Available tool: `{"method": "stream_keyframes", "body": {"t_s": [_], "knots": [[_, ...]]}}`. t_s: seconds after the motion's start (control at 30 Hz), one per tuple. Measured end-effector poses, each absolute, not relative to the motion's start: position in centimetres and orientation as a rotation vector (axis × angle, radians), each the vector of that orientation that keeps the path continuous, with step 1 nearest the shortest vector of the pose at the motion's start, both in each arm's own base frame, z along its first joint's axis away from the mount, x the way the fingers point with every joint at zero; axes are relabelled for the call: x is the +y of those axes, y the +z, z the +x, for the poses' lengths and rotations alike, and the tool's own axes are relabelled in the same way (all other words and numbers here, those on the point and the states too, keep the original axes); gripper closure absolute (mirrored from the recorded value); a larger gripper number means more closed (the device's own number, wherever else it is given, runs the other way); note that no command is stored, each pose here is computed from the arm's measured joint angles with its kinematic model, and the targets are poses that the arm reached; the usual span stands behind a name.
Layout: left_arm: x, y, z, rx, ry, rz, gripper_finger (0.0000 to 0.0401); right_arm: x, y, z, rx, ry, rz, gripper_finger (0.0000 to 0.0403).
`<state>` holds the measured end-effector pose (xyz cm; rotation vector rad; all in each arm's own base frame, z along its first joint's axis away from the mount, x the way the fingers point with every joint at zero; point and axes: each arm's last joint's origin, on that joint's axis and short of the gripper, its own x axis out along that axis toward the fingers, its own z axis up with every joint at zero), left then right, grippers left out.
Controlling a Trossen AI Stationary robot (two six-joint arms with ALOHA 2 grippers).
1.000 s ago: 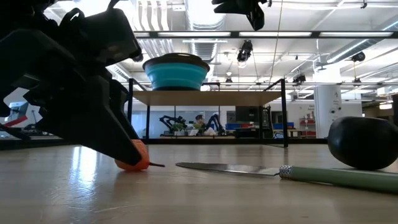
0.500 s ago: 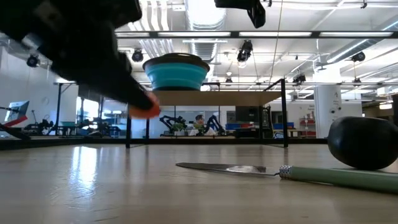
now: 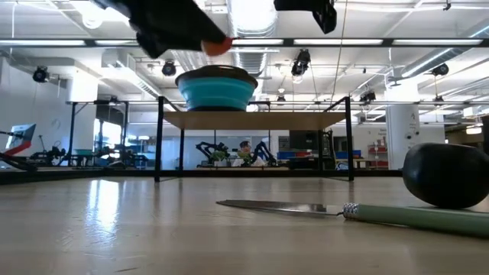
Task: Pick & Place Fruit
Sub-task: Put the pear into the blue strainer bowl on the shelf
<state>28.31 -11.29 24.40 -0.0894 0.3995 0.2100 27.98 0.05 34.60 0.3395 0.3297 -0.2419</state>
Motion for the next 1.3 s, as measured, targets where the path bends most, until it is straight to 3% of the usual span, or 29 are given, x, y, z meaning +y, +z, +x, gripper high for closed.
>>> {"method": "stream_keyframes", "body": {"t_s": [0.47, 1.07, 1.3], "knots": [[-3.8, 29.8, 26.8, 0.25, 0.396, -0.002, 0.0285, 0.1, 34.4, 27.9, 0.365, -0.214, 0.274, 0.034], [3.3, 31.6, 26.3, 0.228, 0.636, 0.062, 0.0287, 0.1, 34.1, 27.8, 0.383, -0.212, 0.261, 0.0314], [6.6, 32.0, 25.8, 0.23, 0.703, 0.061, 0.0286, 0.1, 33.8, 27.8, 0.405, -0.209, 0.229, 0.0329]]}}
